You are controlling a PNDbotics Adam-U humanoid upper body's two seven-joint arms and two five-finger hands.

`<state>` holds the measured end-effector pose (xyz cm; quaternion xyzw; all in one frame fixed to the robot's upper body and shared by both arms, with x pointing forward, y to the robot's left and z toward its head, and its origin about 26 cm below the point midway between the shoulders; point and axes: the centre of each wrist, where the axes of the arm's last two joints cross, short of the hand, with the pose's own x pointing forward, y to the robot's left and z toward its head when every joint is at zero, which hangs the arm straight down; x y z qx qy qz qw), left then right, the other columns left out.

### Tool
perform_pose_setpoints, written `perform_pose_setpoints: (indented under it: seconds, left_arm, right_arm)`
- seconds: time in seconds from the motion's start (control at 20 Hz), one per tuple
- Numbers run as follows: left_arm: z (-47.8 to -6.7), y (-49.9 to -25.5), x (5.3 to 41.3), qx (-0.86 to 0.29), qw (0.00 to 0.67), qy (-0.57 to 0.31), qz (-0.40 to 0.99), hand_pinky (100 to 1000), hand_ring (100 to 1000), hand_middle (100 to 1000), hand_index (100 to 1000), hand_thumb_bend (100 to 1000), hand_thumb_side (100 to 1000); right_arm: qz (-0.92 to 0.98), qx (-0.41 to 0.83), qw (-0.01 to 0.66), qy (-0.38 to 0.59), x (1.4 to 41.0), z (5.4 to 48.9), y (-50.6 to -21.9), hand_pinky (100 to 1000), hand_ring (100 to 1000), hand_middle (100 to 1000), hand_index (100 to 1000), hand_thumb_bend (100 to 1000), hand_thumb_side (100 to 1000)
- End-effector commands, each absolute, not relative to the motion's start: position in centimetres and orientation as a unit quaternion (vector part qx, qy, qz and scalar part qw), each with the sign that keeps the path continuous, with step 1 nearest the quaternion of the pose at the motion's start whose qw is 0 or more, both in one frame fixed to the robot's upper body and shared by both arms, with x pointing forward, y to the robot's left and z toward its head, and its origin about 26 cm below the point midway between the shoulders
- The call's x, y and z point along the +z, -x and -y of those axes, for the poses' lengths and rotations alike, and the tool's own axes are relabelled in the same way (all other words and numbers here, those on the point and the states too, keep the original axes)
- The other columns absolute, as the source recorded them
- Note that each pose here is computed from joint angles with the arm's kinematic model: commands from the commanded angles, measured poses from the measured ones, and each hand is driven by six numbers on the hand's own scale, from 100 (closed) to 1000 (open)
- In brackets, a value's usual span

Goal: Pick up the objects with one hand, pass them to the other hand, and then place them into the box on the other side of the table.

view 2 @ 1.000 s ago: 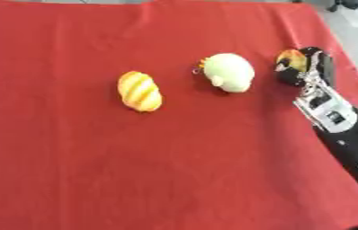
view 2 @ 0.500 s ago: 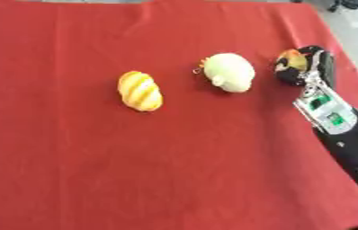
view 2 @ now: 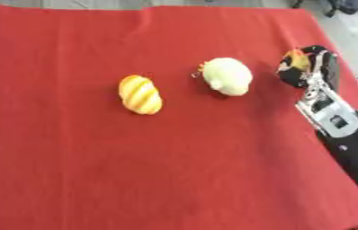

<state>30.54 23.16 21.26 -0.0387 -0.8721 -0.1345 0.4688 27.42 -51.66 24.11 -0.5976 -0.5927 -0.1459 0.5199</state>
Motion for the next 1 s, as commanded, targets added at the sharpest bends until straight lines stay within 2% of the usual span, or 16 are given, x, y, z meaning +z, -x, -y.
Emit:
perform_pose_setpoints:
  seconds: [0.05,1.0]
  left_arm:
    - [-23.5,-30.2,21.9,-0.143,0.460,0.032,0.876,645,666,766,804,100,845]
    - [-23.4,-30.3,22.0,-0.145,0.459,0.038,0.876,645,667,766,804,100,833]
  right_arm:
    - [0.523,-0.202,0.480,0.675,26.0,51.4,-27.1,696,783,398,619,118,100]
    - [0.621,-0.121,0.409,0.658,28.3,44.5,-26.9,668,737,353,582,100,100]
